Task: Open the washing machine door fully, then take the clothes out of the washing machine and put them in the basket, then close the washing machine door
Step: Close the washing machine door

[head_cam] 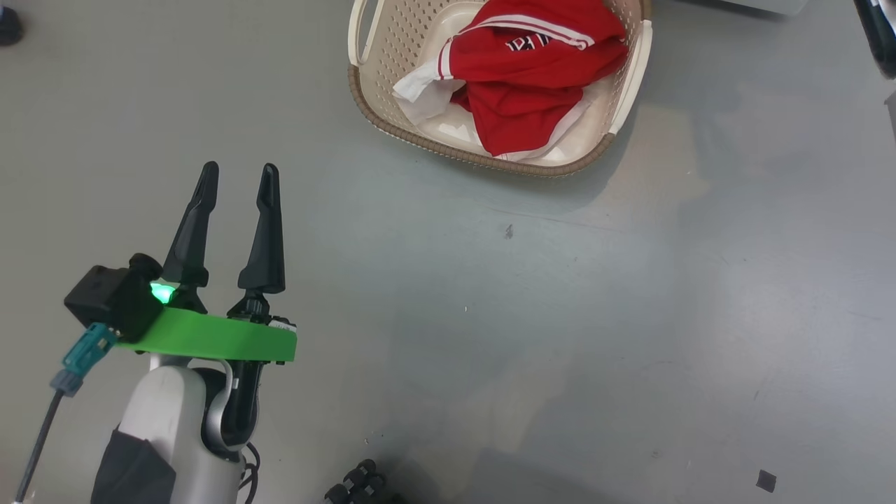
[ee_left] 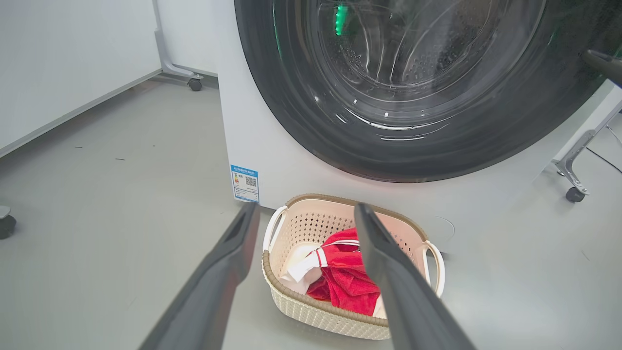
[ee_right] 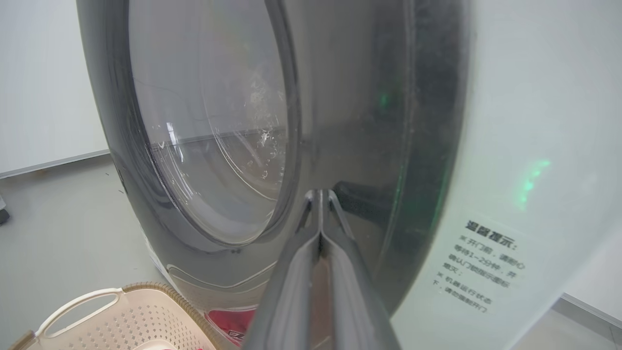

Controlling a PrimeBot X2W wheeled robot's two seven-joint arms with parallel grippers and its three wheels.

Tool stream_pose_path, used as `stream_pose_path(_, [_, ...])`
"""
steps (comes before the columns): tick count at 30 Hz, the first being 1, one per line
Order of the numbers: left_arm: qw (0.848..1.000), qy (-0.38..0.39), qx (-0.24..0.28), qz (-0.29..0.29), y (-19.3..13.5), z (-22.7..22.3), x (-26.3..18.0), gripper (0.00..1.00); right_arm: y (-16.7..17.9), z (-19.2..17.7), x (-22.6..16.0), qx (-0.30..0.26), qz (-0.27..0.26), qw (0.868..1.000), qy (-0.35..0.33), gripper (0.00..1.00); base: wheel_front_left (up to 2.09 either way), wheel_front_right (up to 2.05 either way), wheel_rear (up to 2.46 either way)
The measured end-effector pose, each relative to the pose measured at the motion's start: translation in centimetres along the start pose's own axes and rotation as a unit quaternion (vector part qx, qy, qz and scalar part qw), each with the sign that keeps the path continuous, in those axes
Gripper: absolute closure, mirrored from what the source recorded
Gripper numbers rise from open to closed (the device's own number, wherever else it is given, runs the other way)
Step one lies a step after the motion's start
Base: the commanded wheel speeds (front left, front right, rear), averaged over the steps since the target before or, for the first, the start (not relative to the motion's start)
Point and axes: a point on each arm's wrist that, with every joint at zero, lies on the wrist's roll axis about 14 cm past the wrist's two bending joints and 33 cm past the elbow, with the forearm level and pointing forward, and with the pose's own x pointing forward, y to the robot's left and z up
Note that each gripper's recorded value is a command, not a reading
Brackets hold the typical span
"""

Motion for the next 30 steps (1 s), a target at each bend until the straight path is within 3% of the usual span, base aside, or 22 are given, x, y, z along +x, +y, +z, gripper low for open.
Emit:
stream_pose_path(10, [1.0, 0.004, 0.0, 0.005, 0.3, -0.2, 0.1, 0.0, -1.0, -0.1, 1.1, 0.028, -0.046, 0.999, -0.007, 1.0, 0.0, 0.0, 0.0])
stream_pose_path(20, [1.0, -0.005, -0.003, 0.001, 0.0, 0.4, 0.3, 0.0, -1.0, -0.2, 0.7, 0.034, -0.05, 0.998, -0.004, 1.0, 0.0, 0.0, 0.0])
stream_pose_path(30, [0.999, -0.027, -0.005, -0.016, -1.1, 2.2, 0.0, 0.0, 2.2, -1.6, -2.8, 0.041, -0.023, 0.998, 0.041, 1.0, 0.0, 0.0, 0.0])
